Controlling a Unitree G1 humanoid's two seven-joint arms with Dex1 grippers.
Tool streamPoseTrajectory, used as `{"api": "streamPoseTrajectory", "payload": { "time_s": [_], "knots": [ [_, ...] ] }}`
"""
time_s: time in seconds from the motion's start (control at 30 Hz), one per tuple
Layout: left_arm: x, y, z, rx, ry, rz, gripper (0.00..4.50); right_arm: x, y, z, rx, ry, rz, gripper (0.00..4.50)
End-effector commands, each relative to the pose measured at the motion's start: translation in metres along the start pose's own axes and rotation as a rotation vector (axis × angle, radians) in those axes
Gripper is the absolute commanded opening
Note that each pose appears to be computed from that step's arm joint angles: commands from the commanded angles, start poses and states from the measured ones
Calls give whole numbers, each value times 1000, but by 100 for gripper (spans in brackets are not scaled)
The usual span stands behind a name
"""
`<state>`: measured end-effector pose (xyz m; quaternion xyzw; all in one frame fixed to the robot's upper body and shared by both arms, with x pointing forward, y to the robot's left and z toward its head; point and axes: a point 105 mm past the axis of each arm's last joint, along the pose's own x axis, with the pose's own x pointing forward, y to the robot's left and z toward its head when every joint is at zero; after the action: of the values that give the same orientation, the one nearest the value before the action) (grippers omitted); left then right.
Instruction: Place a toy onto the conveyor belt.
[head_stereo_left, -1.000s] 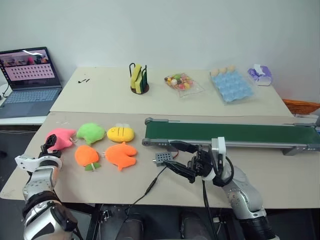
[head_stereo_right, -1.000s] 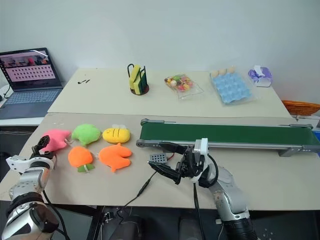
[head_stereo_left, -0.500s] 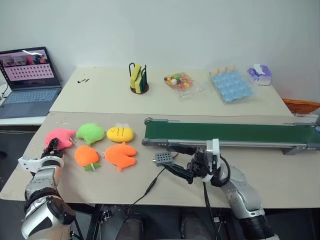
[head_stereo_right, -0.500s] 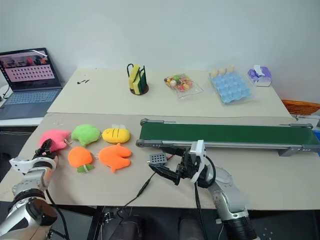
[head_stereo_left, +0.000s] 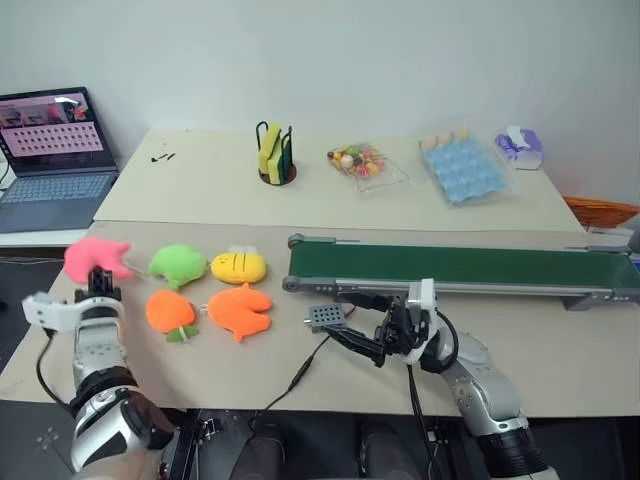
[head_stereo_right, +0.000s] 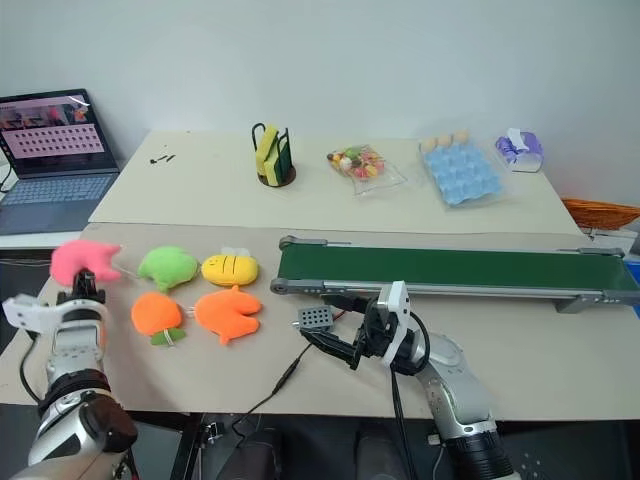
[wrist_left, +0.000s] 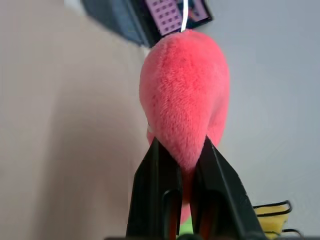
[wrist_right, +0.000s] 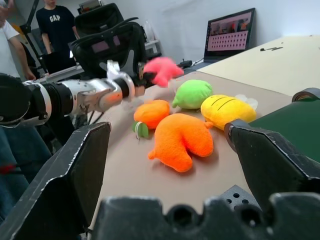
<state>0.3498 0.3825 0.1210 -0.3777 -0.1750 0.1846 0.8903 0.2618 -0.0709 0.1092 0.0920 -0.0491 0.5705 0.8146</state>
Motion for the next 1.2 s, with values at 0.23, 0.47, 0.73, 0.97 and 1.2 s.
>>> {"api": "streamPoseTrajectory", "payload": {
  "time_s": [0.23, 0.47, 0.73, 0.97, 1.2],
  "knots": [
    [-48, -199, -68, 1290, -235, -781, 11, -6, -5, 11, -74, -24, -34, 450],
    [-105, -217, -141, 1708, -555, -1273, 11, -8, -10, 12, -143, 4, -67, 450],
    [-106, -203, -167, 1814, -602, -1438, 11, -2, -4, 13, -252, 53, -50, 450],
    [-116, -192, -180, 1816, -573, -1566, 11, 6, 0, 24, -334, 57, -36, 450],
    [-115, -183, -183, 1829, -538, -1593, 11, 7, -4, 24, -361, 25, -88, 450]
  ]
}}
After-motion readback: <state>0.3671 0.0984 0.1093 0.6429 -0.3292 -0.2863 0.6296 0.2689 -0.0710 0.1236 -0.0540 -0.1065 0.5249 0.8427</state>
